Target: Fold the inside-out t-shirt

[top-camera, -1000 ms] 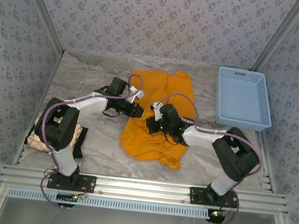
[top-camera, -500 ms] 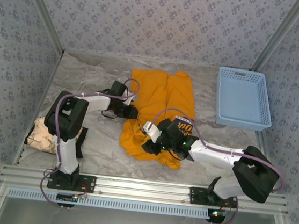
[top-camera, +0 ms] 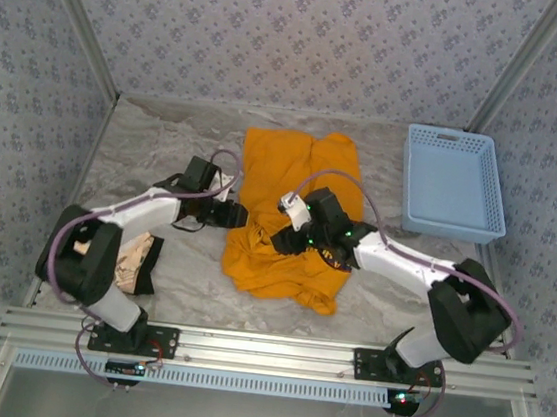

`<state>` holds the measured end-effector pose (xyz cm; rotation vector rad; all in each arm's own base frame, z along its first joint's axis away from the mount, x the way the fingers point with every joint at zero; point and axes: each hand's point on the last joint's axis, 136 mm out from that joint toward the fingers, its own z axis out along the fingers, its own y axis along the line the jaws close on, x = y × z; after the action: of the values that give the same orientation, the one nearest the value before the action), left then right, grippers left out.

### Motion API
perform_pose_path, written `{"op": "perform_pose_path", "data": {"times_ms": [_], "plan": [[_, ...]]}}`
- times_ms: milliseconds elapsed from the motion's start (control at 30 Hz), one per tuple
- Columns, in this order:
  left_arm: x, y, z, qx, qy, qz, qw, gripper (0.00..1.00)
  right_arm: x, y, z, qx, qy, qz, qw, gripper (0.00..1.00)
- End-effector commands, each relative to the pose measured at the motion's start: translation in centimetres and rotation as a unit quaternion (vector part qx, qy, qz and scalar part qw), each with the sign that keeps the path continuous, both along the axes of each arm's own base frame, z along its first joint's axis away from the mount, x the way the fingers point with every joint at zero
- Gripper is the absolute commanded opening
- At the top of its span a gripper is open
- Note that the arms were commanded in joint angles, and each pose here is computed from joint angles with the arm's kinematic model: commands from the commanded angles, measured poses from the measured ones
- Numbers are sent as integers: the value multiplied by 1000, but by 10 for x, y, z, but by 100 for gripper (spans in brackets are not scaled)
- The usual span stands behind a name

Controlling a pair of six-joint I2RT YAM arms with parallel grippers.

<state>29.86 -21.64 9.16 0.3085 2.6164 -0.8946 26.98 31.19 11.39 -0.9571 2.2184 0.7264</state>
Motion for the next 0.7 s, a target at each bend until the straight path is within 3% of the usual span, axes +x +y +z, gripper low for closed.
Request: {"op": "perform_pose_path", "data": {"times_ms": [0, 100, 233, 300, 400, 467, 667], "plan": [[-21, -4, 9, -30, 16, -4, 999, 42, 3, 11, -18, -7, 55, -14, 998, 45], [-32, -21, 7, -59, 33, -25, 997, 42, 4, 21, -33, -9, 82, -31, 996, 45], [-38, -34, -7, -51, 42, -44, 997, 42, 3, 30, -50, -22, 89, -35, 995, 41], [-37, -35, -14, -45, 47, -46, 997, 34, 6, 33, -56, -19, 93, -40, 995, 24], [-36, -34, -15, -42, 39, -50, 997, 10, 7, 37, -43, 9, 91, -39, 995, 6], [-38, -36, -13, -49, 31, -65, 996, 1, 3, 37, -32, 20, 79, -26, 996, 3], [-51, -19, -25, -21, 25, -62, 998, 0, -21, 31, 0, 55, 62, 48, 995, 0]]}}
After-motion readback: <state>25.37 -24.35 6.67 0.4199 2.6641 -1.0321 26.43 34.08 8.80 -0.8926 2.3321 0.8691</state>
